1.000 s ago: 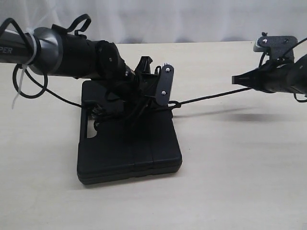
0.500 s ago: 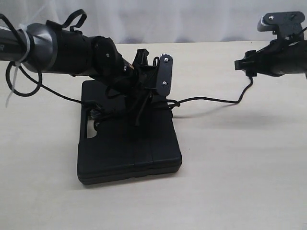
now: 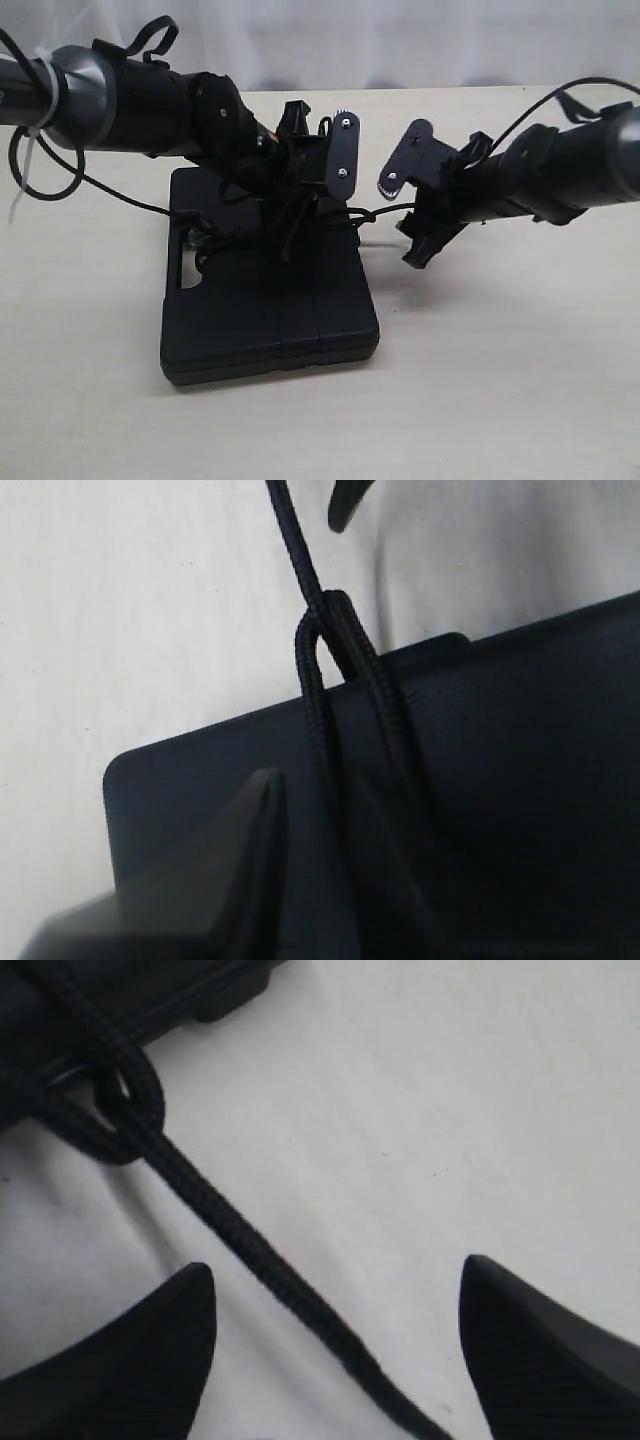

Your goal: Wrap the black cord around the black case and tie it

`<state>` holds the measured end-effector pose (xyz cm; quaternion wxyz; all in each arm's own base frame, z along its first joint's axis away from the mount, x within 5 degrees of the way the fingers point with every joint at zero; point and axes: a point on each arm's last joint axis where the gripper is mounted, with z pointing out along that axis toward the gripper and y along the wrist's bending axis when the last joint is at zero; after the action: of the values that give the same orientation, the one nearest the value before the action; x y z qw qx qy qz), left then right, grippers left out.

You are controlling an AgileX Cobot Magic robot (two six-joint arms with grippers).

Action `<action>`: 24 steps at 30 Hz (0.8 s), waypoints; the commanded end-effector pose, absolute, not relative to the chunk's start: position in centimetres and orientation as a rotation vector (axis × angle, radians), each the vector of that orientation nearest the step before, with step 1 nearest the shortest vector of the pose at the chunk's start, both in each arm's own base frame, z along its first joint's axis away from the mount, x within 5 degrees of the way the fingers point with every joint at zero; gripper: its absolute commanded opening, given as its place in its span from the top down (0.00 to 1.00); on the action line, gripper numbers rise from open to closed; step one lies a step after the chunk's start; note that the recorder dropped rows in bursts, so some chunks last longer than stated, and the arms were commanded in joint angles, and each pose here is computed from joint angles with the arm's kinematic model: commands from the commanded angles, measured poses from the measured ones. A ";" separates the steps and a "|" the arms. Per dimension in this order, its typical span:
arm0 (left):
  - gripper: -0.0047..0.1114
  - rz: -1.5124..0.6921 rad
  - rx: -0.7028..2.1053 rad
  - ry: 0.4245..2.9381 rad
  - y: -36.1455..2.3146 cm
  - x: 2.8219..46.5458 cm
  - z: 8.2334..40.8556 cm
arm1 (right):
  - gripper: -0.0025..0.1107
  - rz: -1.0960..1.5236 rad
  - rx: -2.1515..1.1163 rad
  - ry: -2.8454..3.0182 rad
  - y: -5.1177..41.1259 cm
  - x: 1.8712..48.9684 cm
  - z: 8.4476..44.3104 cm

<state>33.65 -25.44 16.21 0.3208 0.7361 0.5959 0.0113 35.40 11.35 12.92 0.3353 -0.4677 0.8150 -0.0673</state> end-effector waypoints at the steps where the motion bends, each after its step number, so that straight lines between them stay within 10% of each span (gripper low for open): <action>1: 0.76 0.025 1.908 1.569 -25.6 33.5 16.6 | 0.48 -0.348 -1.239 2.017 13.0 36.1 11.2; 5: 0.76 0.022 1.930 1.539 -26.3 33.0 16.6 | 0.94 -0.354 -1.244 1.954 14.1 35.8 12.7; 24: 0.76 0.048 1.824 1.632 -25.5 34.4 15.4 | 0.94 -0.263 -1.101 1.911 15.7 34.8 16.7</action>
<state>33.61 -26.34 15.92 0.3408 0.7230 0.6007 0.0190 34.71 15.58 15.41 0.4214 -0.4548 0.7782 -0.0995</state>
